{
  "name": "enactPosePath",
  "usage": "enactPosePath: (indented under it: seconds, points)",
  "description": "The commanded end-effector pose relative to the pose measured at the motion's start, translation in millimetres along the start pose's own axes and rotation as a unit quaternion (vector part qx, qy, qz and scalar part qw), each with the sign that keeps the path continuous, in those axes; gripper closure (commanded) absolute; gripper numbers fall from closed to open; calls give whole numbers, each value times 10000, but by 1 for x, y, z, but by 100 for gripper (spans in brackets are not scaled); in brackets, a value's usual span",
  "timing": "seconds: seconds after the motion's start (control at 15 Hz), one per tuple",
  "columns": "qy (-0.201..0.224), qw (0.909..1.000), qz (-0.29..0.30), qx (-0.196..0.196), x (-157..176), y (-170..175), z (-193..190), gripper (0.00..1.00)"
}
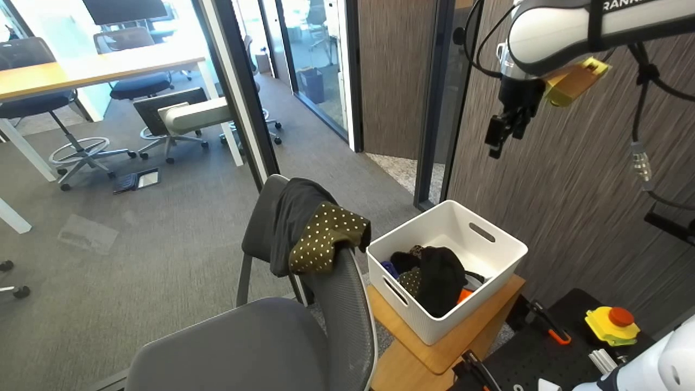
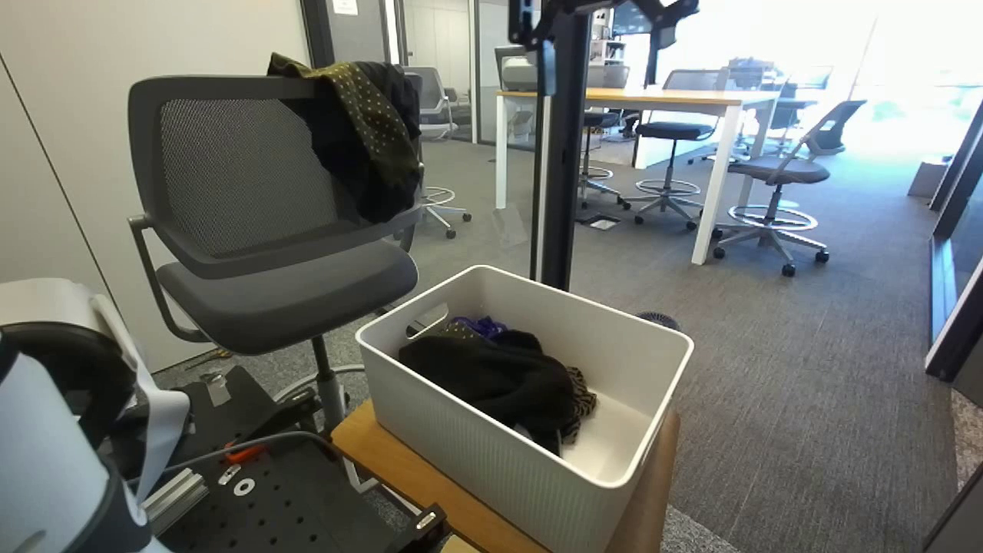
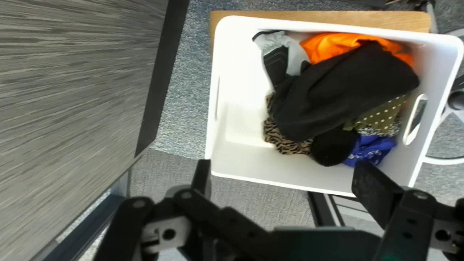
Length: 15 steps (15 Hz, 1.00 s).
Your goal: Put the shiny object into the white box
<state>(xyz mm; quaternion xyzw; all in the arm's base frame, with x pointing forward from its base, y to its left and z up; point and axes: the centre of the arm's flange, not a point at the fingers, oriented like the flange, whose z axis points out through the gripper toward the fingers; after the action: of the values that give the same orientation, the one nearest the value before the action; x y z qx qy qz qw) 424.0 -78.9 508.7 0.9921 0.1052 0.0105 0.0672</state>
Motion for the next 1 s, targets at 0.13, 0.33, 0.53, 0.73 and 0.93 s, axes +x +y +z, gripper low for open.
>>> enactPosePath:
  seconds: [0.13, 0.33, 0.53, 0.73, 0.93]
  points:
    - [441, 9940, -638, 772, -69, -112, 13, 0]
    - [693, 9904, -789, 904, -85, -155, 17, 0]
    - [999, 9870, -1071, 664, -85, -194, 16, 0]
    - [1386, 9800, -1368, 408, -72, -231, 12, 0]
    - [1620, 9712, -1694, 426, -61, -263, 5, 0]
